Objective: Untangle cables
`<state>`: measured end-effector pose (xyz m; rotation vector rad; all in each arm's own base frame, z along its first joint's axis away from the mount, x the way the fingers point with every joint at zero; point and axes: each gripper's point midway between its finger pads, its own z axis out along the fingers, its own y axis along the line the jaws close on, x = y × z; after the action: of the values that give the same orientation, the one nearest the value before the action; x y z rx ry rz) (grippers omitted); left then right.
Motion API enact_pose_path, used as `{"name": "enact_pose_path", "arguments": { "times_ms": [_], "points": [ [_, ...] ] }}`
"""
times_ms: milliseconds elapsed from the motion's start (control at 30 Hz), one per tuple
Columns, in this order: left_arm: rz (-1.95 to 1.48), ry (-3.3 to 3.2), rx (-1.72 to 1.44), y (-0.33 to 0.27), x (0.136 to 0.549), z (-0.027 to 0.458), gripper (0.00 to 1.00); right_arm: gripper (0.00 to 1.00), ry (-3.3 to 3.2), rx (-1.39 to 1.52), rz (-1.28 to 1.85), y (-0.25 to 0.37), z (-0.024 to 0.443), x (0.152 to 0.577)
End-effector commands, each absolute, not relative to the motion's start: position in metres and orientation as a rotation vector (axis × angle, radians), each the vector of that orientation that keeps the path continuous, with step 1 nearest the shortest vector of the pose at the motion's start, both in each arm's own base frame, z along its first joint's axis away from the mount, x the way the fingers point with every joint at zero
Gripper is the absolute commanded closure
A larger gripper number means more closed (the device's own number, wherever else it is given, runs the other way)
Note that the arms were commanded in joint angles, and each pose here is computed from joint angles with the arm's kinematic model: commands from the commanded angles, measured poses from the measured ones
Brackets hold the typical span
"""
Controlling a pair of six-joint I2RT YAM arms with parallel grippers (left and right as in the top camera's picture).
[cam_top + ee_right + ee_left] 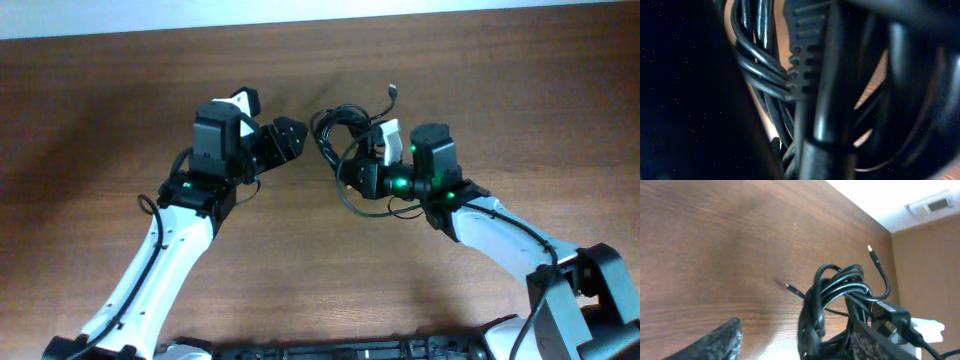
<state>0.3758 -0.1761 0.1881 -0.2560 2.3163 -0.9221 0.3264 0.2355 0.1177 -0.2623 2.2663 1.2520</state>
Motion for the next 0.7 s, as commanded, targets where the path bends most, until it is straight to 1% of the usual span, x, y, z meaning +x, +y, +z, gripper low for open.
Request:
{"name": "enact_pose_path", "arguments": {
  "times_ms": [0, 33, 100, 133, 200, 233, 300, 333, 367, 433, 533, 667],
  "points": [
    [-0.95, 2.386, -0.193, -0.199, 0.373, 0.166, 0.38, 0.96, 2.169, -0.504, 1.216, 0.252, 0.126, 0.316],
    [-0.951, 2.4, -0.186, -0.203, 0.372, 0.161, 0.43, 0.96, 2.169, -0.506, 1.217, 0.253, 0.126, 0.316],
    [-0.95, 2.422, -0.177, -0.208, 0.372, 0.152, 0.5, 0.96, 2.168, -0.507, 1.218, 0.253, 0.126, 0.316],
    [-0.942, 2.439, -0.184, -0.208, 0.372, 0.145, 0.57, 0.96, 2.169, -0.507, 1.219, 0.253, 0.126, 0.315],
    [-0.896, 2.463, -0.212, -0.203, 0.374, 0.135, 0.75, 0.96, 2.168, -0.509, 1.222, 0.253, 0.126, 0.315],
    [-0.878, 2.463, -0.22, -0.201, 0.375, 0.134, 0.76, 0.96, 2.169, -0.508, 1.222, 0.253, 0.126, 0.315],
    [-0.873, 2.461, -0.226, -0.199, 0.376, 0.134, 0.75, 0.96, 2.169, -0.505, 1.218, 0.253, 0.126, 0.316],
    [-0.872, 2.46, -0.232, -0.197, 0.377, 0.134, 0.62, 0.96, 2.173, -0.502, 1.216, 0.252, 0.125, 0.316],
    [-0.87, 2.458, -0.239, -0.195, 0.378, 0.134, 0.53, 0.96, 2.174, -0.502, 1.216, 0.252, 0.125, 0.316],
    [-0.86, 2.44, -0.271, -0.184, 0.384, 0.137, 0.5, 0.96, 2.177, -0.5, 1.213, 0.252, 0.124, 0.316],
    [-0.844, 2.419, -0.319, -0.168, 0.39, 0.141, 0.56, 0.96, 2.177, -0.5, 1.213, 0.252, 0.124, 0.316],
    [-0.827, 2.396, -0.264, -0.166, 0.394, 0.15, 0.55, 0.96, 2.178, -0.5, 1.213, 0.252, 0.124, 0.316]
  ]
}}
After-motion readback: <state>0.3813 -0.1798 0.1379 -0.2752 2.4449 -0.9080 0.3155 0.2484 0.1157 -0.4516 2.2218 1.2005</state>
